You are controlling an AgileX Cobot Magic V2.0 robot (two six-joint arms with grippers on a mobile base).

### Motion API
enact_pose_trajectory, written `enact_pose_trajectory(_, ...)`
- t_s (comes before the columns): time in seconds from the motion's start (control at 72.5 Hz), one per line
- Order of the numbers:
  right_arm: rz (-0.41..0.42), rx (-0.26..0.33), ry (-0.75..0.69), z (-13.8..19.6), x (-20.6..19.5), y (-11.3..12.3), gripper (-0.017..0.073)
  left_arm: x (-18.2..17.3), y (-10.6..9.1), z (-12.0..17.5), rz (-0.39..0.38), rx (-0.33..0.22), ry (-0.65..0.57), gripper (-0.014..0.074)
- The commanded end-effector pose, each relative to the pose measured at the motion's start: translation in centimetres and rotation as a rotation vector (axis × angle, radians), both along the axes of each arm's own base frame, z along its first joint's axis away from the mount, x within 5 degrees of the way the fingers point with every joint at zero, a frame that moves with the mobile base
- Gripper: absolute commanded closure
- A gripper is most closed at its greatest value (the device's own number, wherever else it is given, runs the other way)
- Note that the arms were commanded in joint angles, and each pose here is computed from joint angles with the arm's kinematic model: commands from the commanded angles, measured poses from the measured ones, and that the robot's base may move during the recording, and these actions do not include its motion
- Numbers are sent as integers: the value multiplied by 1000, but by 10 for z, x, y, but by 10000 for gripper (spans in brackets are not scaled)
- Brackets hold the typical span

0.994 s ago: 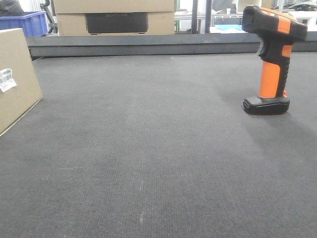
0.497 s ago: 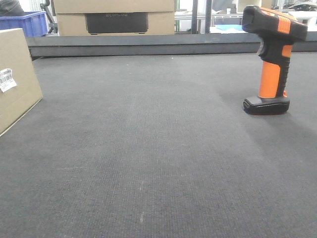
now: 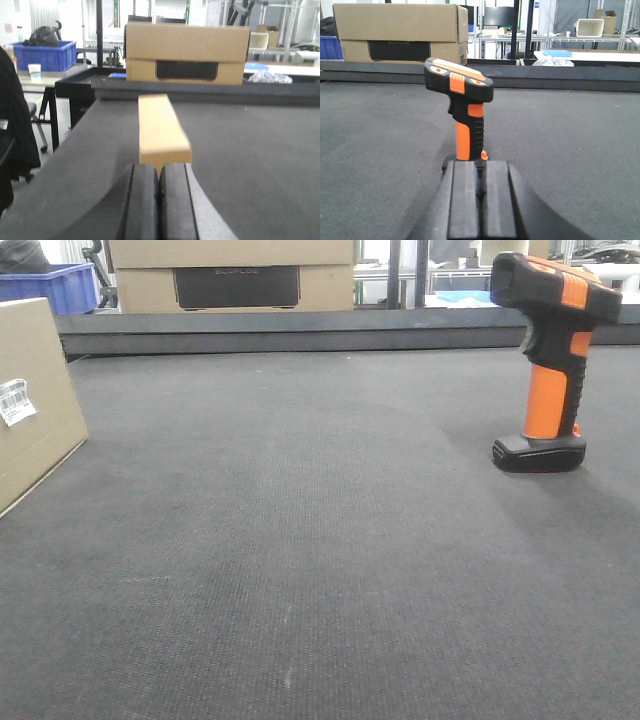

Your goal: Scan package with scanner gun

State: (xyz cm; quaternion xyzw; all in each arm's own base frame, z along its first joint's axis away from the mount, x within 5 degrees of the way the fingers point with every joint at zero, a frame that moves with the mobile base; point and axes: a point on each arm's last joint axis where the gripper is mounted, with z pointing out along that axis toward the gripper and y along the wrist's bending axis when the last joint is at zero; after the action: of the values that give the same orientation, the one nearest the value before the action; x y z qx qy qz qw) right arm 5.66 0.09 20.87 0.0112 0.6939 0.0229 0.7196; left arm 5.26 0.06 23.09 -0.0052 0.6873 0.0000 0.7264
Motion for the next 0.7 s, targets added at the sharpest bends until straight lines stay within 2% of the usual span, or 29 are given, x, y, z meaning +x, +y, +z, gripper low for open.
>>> enact_pose_trajectory(0.0,2,-11,-15,1,0,0,727,2,0,-11,0,6,-34,705)
enact_pose_trajectory(0.097,2,-11,-15,1,0,0,727,3,0,-13,-6,-28,-83,705)
enact_pose_trajectory(0.138,2,-11,-15,1,0,0,727,4,0,-19,-6,-49,-22,705)
enact_pose_trajectory(0.235,2,-11,-17,1,0,0,727,4,0,-21,-5,-50,7,705)
enact_pose_trajectory(0.69,2,-11,-18,2,0,0,727,4,0,-21,-4,-43,3,705)
